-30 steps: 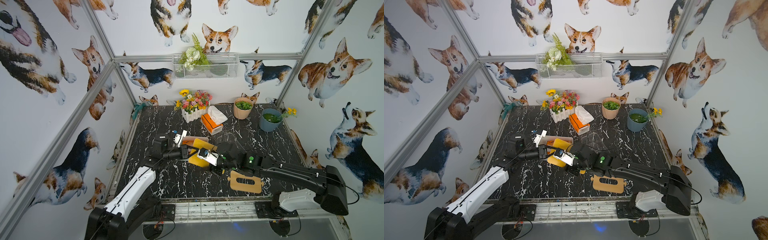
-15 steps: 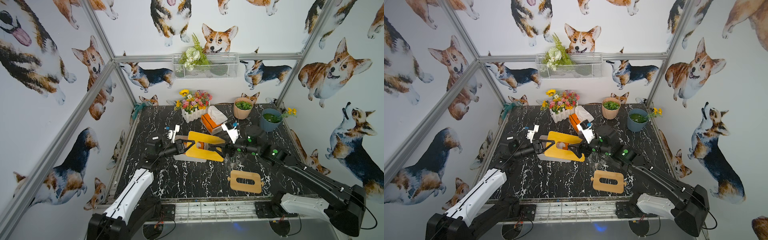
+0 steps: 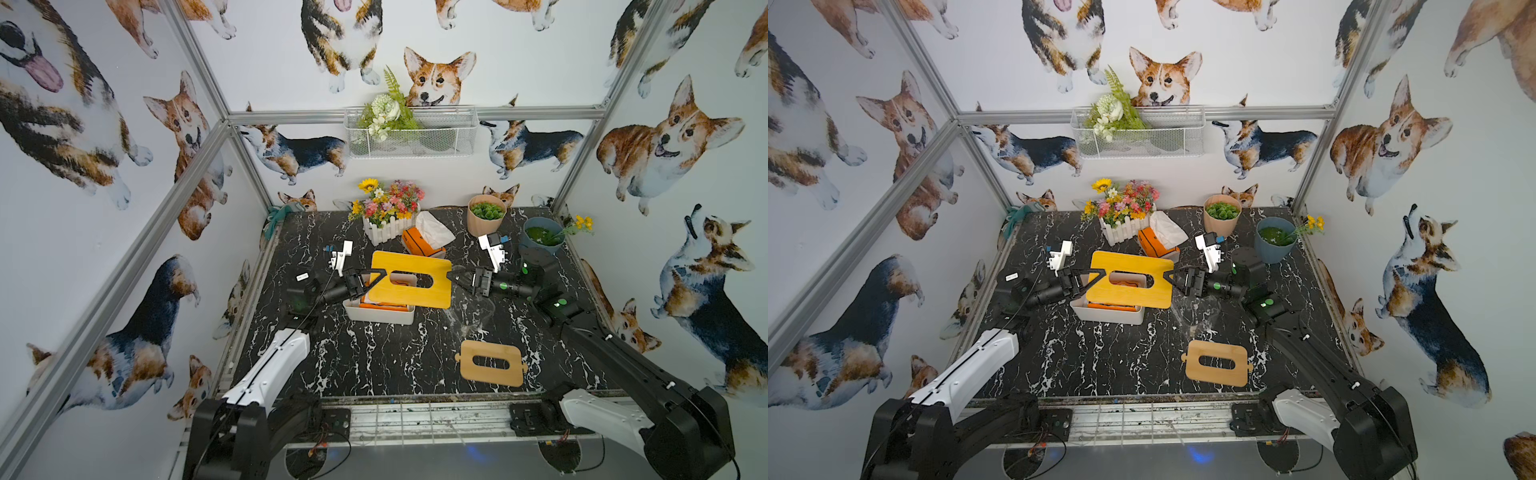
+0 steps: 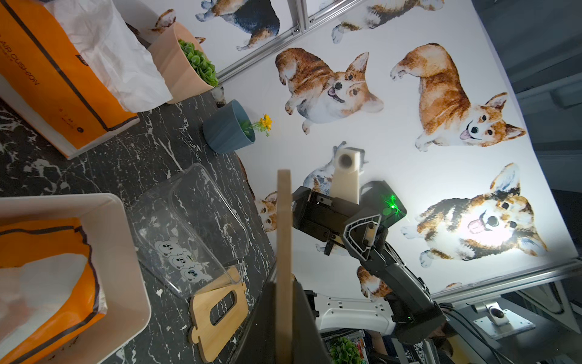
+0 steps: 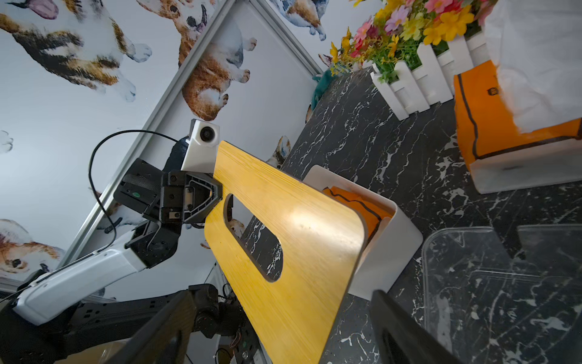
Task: Put the tissue paper into the tissue box
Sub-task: Close the box lid on the tissue box.
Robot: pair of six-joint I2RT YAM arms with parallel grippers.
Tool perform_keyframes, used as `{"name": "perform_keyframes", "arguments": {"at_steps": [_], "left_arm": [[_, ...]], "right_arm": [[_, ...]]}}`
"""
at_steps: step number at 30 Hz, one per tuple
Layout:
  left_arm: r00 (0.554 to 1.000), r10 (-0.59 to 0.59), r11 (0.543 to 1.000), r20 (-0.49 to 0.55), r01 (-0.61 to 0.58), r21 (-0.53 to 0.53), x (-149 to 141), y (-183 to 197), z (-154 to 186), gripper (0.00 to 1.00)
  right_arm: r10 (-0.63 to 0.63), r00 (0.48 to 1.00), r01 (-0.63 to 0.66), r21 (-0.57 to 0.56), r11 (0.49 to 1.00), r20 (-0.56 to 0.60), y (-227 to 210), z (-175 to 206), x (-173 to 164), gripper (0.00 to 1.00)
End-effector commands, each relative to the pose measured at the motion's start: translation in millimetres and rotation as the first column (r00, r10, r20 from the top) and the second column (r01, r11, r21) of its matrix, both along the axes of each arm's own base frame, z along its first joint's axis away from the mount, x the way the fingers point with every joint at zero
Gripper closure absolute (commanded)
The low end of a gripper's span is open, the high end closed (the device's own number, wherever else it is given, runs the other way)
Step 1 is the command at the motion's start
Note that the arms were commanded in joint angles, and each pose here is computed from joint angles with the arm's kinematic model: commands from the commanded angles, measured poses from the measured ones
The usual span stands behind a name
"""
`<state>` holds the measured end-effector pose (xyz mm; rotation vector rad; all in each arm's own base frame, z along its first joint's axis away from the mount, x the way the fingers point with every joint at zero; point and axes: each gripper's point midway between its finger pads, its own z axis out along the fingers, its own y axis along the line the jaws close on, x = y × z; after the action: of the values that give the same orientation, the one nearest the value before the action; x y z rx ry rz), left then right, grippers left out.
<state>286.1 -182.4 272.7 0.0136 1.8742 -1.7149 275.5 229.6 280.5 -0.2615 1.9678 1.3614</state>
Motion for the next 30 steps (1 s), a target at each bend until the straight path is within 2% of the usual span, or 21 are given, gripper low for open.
{"name": "perform_keyframes", "arguments": {"at_steps": [1,7,12,14,19,23,26,28,30], "left_arm": [[0.996,-0.031,0.997,0.087,0.036,-0.063,-2,-2,25,1.00],[0.994,-0.057,0.985,0.092,0.071,-0.156,1,-3,34,1.00],[0.989,-0.103,0.949,0.108,0.130,-0.286,-6,-1,47,1.00],[0.989,-0.118,0.942,0.092,0.141,-0.306,-5,-1,44,1.00],[0.990,-0.110,0.956,0.084,0.128,-0.262,-2,-7,37,1.00],[0.994,-0.092,0.979,0.050,0.100,-0.176,2,-11,18,1.00],[0.997,-0.071,0.993,0.030,0.073,-0.097,4,-13,6,1.00],[0.998,-0.055,0.998,0.018,0.055,-0.043,5,-13,-1,1.00],[0.999,-0.044,0.999,0.019,0.044,-0.003,6,-13,-3,1.00]], "right_arm": [[0.040,0.999,-0.041,0.070,0.997,0.011,5,15,-4,0.10],[0.046,0.999,-0.042,0.133,0.990,-0.027,4,16,-5,0.12],[0.074,0.997,-0.064,0.208,0.976,-0.039,6,25,-9,0.19],[0.082,0.996,-0.069,0.227,0.971,-0.047,6,27,-9,0.22],[0.100,0.994,-0.084,0.267,0.960,-0.048,7,37,-13,0.24],[0.100,0.994,-0.083,0.282,0.956,-0.048,7,39,-13,0.28],[0.123,0.991,-0.100,0.310,0.946,-0.056,8,40,-15,0.36],[0.147,0.987,-0.119,0.333,0.935,-0.059,10,42,-17,0.48],[0.173,0.983,-0.140,0.351,0.926,-0.064,12,43,-21,0.55]]}}
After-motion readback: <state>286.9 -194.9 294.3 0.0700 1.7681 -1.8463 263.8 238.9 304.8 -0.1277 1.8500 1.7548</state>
